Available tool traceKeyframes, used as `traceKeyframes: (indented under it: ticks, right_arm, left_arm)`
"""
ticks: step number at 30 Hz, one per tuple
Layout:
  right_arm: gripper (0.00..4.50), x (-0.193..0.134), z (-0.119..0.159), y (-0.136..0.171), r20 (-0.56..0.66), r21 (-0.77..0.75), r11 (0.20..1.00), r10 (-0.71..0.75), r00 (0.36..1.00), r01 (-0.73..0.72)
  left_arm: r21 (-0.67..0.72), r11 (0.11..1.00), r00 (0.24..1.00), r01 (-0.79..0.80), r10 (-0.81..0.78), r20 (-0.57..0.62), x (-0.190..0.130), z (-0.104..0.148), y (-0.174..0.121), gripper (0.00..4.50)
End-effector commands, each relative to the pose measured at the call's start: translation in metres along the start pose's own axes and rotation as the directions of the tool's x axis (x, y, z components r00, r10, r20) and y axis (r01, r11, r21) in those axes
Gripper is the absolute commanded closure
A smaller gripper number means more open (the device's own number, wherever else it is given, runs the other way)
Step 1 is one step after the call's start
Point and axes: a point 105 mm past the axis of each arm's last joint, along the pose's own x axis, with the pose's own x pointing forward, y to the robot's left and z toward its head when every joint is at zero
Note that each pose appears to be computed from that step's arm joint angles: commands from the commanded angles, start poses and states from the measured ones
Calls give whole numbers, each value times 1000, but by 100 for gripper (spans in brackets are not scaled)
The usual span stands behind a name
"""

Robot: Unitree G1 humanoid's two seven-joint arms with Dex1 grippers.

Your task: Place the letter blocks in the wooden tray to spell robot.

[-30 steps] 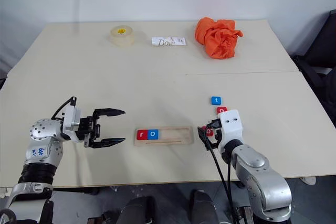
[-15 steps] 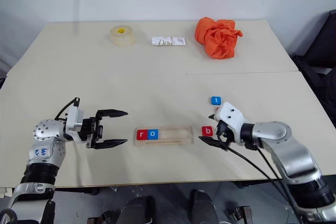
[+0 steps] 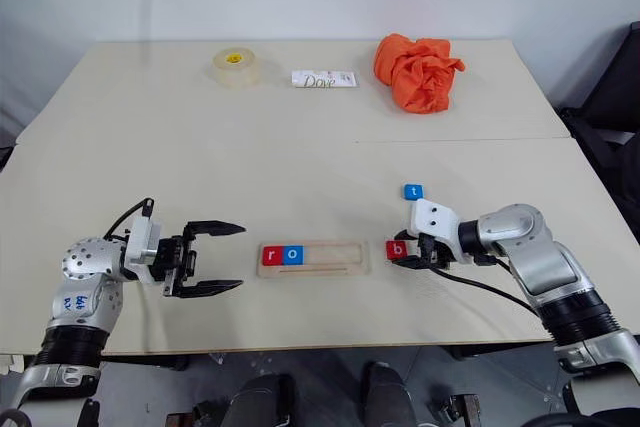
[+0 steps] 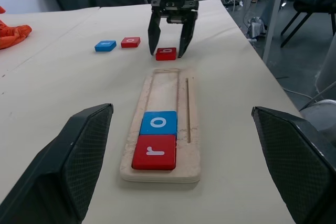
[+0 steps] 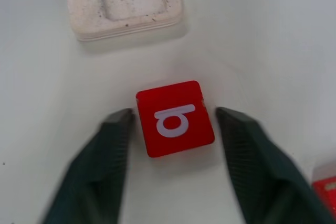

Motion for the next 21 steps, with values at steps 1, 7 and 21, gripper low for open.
traceKeyframes:
  ticks: [1,7,21]
  right_arm:
    - [304,-7,4,-10,-12,-20,998,-51,999,51]
    - [304,-25,53,-28,64,-11,993,-113,992,114]
    - [304,43,105,5,29,-14,999,51,998,-51]
  left_arm:
    - [38,999,999,-26,26,20,-4,10,2,0]
    - [37,999,999,-37,37,21,-6,10,4,0]
    - [29,999,1000,-15,15,7,-10,7,2,0]
